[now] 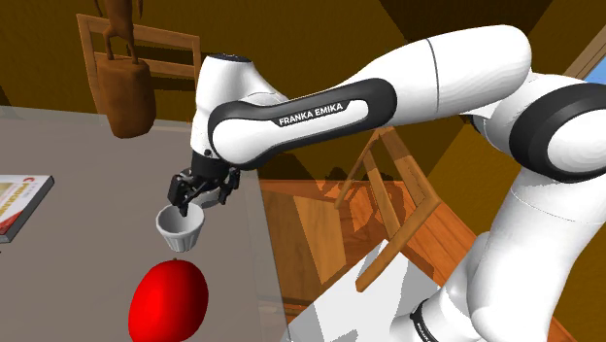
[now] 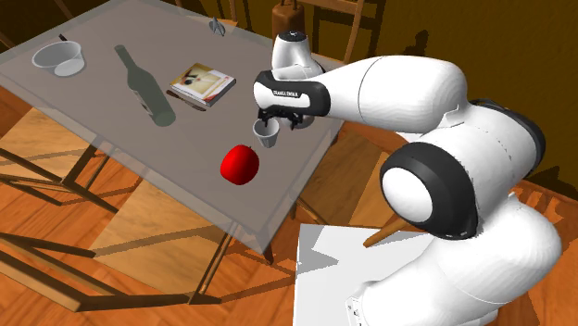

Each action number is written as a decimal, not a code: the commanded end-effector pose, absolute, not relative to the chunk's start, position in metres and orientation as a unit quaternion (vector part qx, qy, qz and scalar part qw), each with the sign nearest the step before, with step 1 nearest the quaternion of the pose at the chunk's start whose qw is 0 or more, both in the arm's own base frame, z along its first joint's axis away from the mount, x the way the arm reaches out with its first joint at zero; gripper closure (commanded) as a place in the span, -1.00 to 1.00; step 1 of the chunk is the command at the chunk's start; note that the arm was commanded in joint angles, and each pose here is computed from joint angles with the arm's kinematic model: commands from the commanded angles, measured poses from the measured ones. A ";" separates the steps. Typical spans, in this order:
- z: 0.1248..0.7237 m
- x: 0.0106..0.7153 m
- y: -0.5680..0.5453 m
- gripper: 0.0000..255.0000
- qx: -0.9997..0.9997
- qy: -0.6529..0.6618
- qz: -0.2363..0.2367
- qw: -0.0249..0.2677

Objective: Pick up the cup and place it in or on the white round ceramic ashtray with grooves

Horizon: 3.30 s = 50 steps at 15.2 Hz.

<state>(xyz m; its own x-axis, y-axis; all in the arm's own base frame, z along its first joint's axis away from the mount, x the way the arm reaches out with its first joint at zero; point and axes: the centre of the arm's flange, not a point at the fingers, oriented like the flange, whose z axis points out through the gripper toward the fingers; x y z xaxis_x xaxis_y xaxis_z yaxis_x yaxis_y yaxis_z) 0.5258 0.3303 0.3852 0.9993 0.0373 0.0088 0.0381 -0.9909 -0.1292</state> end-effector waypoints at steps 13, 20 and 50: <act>0.356 0.527 0.336 1.00 -0.998 -0.019 -0.003 0.065; 0.356 0.527 0.336 1.00 -0.998 -0.019 -0.003 0.065; 0.487 0.569 0.305 1.00 -0.998 -0.019 -0.003 0.065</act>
<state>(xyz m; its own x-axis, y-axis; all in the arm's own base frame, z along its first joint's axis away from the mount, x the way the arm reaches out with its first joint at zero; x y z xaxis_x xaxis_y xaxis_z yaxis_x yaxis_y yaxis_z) 0.5572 0.3134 0.4852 0.9993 0.0370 0.0091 0.0379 -0.9909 -0.1294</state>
